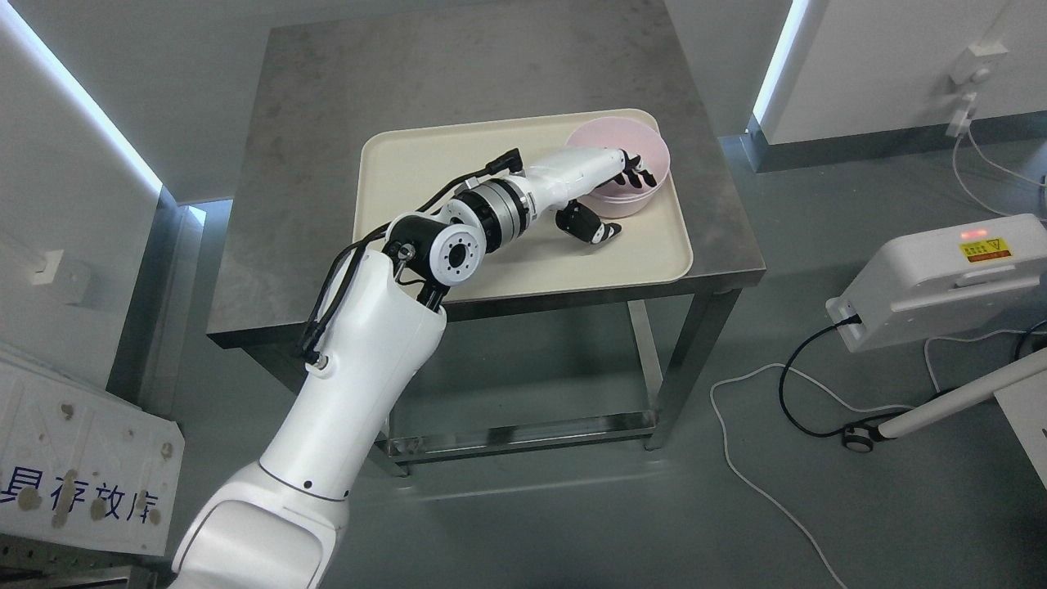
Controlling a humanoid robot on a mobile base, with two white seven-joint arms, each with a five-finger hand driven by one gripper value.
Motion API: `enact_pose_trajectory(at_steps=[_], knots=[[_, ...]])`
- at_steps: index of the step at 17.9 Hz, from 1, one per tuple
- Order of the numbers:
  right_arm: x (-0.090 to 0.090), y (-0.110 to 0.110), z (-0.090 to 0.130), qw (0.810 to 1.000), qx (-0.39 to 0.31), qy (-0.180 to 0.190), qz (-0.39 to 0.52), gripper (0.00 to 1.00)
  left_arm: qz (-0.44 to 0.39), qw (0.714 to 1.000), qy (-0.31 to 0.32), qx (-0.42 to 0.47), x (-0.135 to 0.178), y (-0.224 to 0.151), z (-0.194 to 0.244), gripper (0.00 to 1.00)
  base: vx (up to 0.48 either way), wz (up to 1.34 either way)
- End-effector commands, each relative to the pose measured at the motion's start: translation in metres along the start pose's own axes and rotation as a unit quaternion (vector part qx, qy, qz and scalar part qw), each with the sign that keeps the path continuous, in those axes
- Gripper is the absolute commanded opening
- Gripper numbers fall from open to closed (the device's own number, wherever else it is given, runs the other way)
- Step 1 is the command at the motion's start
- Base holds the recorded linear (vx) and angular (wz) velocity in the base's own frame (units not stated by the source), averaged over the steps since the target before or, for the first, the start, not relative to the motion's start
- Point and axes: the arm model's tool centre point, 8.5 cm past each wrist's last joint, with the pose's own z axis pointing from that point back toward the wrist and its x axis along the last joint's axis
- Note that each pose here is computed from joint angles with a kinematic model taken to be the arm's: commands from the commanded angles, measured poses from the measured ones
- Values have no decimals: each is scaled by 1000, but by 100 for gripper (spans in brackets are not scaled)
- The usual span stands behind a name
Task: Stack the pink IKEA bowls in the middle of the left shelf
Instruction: 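Grip the rim of the stacked pink bowls with the left hand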
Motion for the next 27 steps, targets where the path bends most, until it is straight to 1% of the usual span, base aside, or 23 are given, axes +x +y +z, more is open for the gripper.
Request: enact_pose_trajectory(at_steps=[1, 2, 6, 7, 9, 10, 13, 14, 16, 17, 18, 20, 22, 24, 26, 27], knots=[[6, -11, -1, 1000, -9, -9, -1, 100, -4, 999, 33, -3, -29, 4, 0, 52, 0, 0], [6, -11, -1, 1000, -9, -9, -1, 100, -8, 999, 31, -4, -29, 3, 0, 51, 0, 0], [6, -11, -1, 1000, -9, -9, -1, 100, -23, 1000, 2, -9, -25, -4, 1, 36, 0, 0], [6, -11, -1, 1000, -9, -9, -1, 100, -26, 1000, -4, -11, -24, -5, 1, 34, 0, 0], [6, -11, -1, 1000, -9, -9, -1, 100, -31, 999, 7, -15, -38, -9, 10, 34, 0, 0], [6, -11, -1, 1000, -9, -9, -1, 100, -31, 999, 9, -16, -39, -10, 11, 34, 0, 0], [6, -11, -1, 1000, -9, -9, -1, 100, -27, 999, 16, -22, -45, -16, 11, 45, 0, 0], [6, -11, -1, 1000, -9, -9, -1, 100, -24, 999, 18, -19, -47, -15, 11, 45, 0, 0], [6, -11, -1, 1000, -9, -9, -1, 100, -22, 999, 23, -3, -50, -9, 14, 38, 0, 0], [6, -11, -1, 1000, -9, -9, -1, 100, -23, 999, 23, -1, -51, -7, 15, 33, 0, 0], [6, -11, -1, 1000, -9, -9, -1, 100, -25, 1000, 17, 3, -52, -5, 16, 22, 0, 0], [6, -11, -1, 1000, -9, -9, -1, 100, -30, 999, -4, 17, -52, 2, 20, 8, 0, 0], [6, -11, -1, 1000, -9, -9, -1, 100, -22, 999, -4, 34, -58, 10, 26, 3, 0, 0], [6, -11, -1, 1000, -9, -9, -1, 100, -15, 998, -9, 58, -59, 24, 33, 3, 0, 0], [6, -11, -1, 1000, -9, -9, -1, 100, -20, 996, -30, 86, -54, 39, 39, 3, 0, 0], [6, -11, -1, 1000, -9, -9, -1, 100, -19, 993, -36, 107, -57, 48, 48, 3, 0, 0]])
